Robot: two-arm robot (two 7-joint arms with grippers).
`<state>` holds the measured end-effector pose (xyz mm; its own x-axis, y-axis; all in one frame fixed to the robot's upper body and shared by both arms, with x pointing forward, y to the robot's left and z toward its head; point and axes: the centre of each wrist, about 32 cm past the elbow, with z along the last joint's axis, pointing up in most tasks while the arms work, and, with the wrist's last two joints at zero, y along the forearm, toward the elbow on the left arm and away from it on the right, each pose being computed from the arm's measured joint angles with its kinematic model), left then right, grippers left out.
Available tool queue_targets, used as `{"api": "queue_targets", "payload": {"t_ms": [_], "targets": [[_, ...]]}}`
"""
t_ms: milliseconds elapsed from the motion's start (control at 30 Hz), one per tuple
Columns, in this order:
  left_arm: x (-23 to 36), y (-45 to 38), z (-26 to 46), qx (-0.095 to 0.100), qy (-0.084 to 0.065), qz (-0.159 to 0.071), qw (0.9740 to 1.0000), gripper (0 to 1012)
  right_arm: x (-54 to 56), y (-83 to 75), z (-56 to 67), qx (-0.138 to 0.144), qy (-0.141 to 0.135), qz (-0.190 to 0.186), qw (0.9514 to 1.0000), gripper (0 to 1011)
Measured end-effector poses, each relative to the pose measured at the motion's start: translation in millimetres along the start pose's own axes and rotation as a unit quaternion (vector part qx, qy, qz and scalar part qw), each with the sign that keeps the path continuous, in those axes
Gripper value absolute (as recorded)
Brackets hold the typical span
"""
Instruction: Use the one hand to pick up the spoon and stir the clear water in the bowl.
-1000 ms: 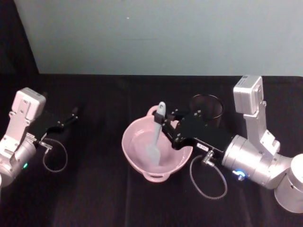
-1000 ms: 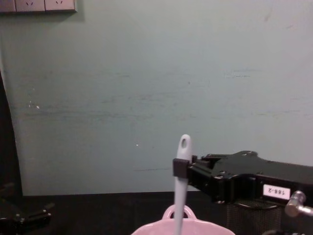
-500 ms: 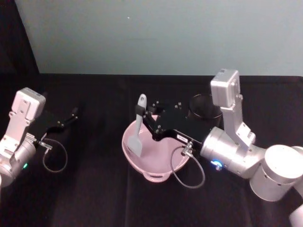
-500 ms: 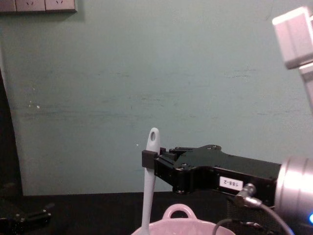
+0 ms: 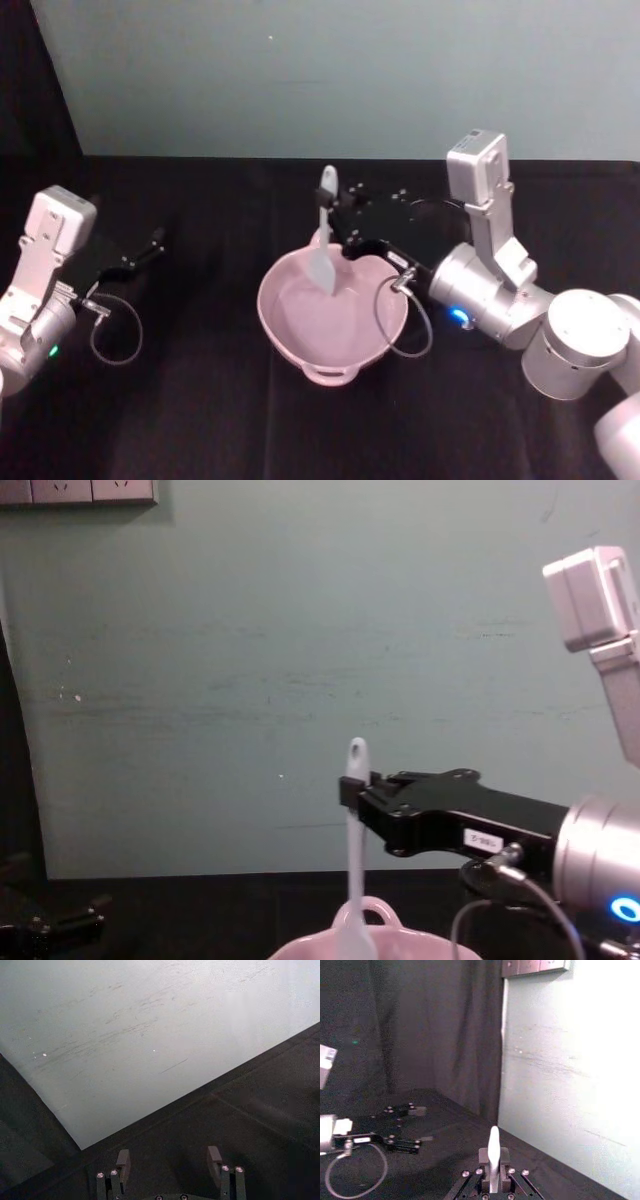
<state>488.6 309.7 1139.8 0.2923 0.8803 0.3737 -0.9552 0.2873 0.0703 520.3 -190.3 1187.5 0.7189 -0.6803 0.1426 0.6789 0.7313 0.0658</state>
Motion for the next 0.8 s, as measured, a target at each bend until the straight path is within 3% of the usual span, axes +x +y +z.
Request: {"api": "queue_targets", "payload": {"t_ms": [200,467,800], "targets": [[0.0,0.0,0.0,0.0,0.0,0.0,1.0,1011,7.4,-12.0,2.5,-0.005,-0.01,-0.014,0.9998,117],[0.0,0.0,0.0,0.0,0.0,0.0,1.0,1011,7.8,-33.1,10.3,-0.021,-0.016,-0.013,0.9996,117],[0.0,0.0,0.0,0.0,0.0,0.0,1.0,1011,-8.4,-54.6,23.1,-0.035,0.029,0.034,0.9984,117]]}}
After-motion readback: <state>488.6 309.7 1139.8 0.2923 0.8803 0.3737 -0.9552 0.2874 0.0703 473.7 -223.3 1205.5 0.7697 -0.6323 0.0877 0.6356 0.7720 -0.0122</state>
